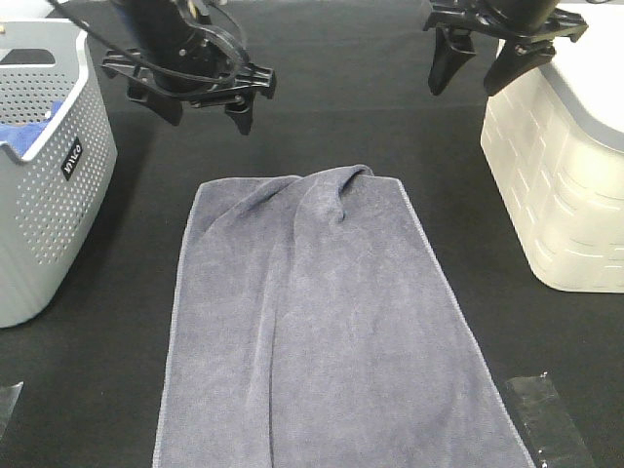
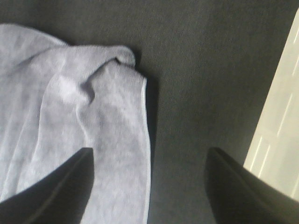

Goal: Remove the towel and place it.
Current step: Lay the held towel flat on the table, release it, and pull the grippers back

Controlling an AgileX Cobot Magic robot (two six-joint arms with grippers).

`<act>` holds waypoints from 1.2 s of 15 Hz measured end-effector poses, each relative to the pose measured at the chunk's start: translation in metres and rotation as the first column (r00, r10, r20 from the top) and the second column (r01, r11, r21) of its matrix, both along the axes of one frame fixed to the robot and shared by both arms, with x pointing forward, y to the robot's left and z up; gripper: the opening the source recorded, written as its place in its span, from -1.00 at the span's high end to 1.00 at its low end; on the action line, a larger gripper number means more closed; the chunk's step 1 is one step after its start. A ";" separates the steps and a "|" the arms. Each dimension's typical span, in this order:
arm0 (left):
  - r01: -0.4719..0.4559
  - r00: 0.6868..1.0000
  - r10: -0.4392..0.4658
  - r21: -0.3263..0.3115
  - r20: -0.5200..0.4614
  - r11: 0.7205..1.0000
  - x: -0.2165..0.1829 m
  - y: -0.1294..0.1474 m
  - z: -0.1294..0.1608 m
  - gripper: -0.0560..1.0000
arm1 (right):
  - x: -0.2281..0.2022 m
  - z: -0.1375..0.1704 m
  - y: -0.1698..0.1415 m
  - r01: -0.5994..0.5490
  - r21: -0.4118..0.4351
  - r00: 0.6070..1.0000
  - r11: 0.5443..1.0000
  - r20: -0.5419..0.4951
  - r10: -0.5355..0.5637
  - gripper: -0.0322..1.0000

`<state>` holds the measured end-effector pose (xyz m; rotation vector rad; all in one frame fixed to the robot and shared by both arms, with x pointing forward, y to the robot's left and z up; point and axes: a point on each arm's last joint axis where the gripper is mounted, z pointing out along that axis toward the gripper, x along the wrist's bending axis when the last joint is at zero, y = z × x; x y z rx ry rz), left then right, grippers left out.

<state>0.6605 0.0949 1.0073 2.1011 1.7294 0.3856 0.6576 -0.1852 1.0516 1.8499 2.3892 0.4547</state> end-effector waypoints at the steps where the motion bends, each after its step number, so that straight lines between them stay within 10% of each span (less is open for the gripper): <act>1: -0.001 1.000 0.001 0.002 -0.002 1.000 0.005 -0.002 -0.003 -0.53 | 0.005 -0.004 0.002 -0.001 -0.015 1.000 1.000 0.002 0.001 -0.30; 6: -0.004 0.999 0.005 0.019 -0.034 1.000 0.017 -0.007 -0.025 -0.53 | 0.013 -0.034 0.040 -0.062 -0.163 0.998 0.985 -0.003 0.063 -0.30; 18: -0.153 0.988 0.152 -0.058 -0.015 0.987 0.049 0.047 -0.038 -0.53 | 0.026 -0.080 0.050 -0.066 -0.171 0.997 0.983 -0.045 0.059 -0.22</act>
